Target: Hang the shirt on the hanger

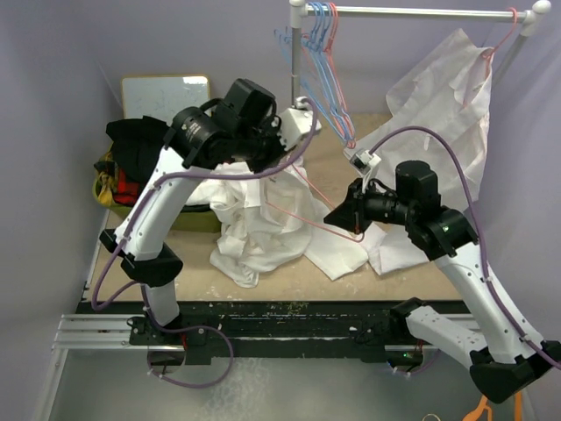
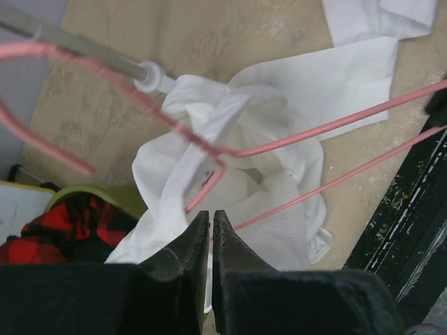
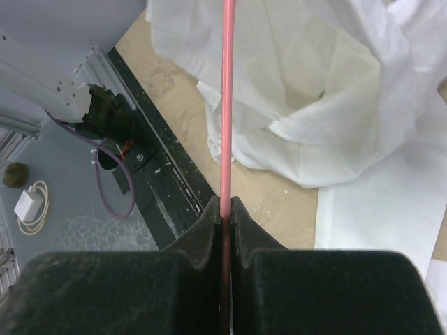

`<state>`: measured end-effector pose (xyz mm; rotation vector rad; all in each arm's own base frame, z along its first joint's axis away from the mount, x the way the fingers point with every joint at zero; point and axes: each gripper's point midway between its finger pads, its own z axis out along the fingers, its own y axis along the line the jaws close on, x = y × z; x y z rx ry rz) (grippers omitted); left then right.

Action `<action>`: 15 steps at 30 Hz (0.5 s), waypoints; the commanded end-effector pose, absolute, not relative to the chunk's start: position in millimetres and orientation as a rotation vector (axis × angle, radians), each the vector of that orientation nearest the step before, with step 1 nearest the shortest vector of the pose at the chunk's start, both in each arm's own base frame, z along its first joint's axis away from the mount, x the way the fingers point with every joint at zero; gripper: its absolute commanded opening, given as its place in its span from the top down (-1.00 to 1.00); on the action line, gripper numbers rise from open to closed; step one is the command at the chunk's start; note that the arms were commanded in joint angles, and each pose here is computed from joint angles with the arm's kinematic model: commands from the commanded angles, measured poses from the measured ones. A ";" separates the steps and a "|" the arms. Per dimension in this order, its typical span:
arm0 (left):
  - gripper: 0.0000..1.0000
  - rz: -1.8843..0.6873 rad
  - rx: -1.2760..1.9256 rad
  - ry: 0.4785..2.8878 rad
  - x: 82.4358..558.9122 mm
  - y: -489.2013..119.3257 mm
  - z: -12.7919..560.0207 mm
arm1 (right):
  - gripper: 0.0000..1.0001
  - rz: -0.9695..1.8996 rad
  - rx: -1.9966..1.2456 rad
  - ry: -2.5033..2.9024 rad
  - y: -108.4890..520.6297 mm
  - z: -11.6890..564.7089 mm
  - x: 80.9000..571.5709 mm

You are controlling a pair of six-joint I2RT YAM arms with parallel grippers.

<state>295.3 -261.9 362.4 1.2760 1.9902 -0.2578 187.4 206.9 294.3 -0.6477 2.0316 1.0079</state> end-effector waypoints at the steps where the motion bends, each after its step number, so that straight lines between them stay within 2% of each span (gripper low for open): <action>1: 0.84 -0.373 1.372 1.824 249.5 -304.4 391.0 | 1.00 1.052 -0.706 1.861 222.1 314.1 200.4; 5: 0.87 -0.416 1.469 1.752 217.6 -322.3 395.2 | 1.00 1.073 -0.630 1.718 226.9 336.4 211.6; 8: 0.91 -0.398 1.449 1.716 217.1 -322.7 405.8 | 1.00 1.141 -0.576 1.700 233.5 326.7 215.4; 10: 0.98 -0.313 1.390 1.723 228.3 -312.2 412.0 | 1.00 1.142 -0.572 1.728 235.0 315.9 218.3; 13: 1.00 -0.180 1.127 1.831 282.4 -266.7 421.8 | 1.00 1.127 -0.543 1.751 232.8 301.1 221.4; 14: 0.98 -0.220 1.025 1.884 303.6 -242.5 423.1 | 1.00 1.127 -0.534 1.756 232.6 297.0 221.8; 15: 0.85 -0.272 0.959 1.918 314.6 -220.6 423.8 | 1.00 1.127 -0.525 1.762 232.2 293.5 222.1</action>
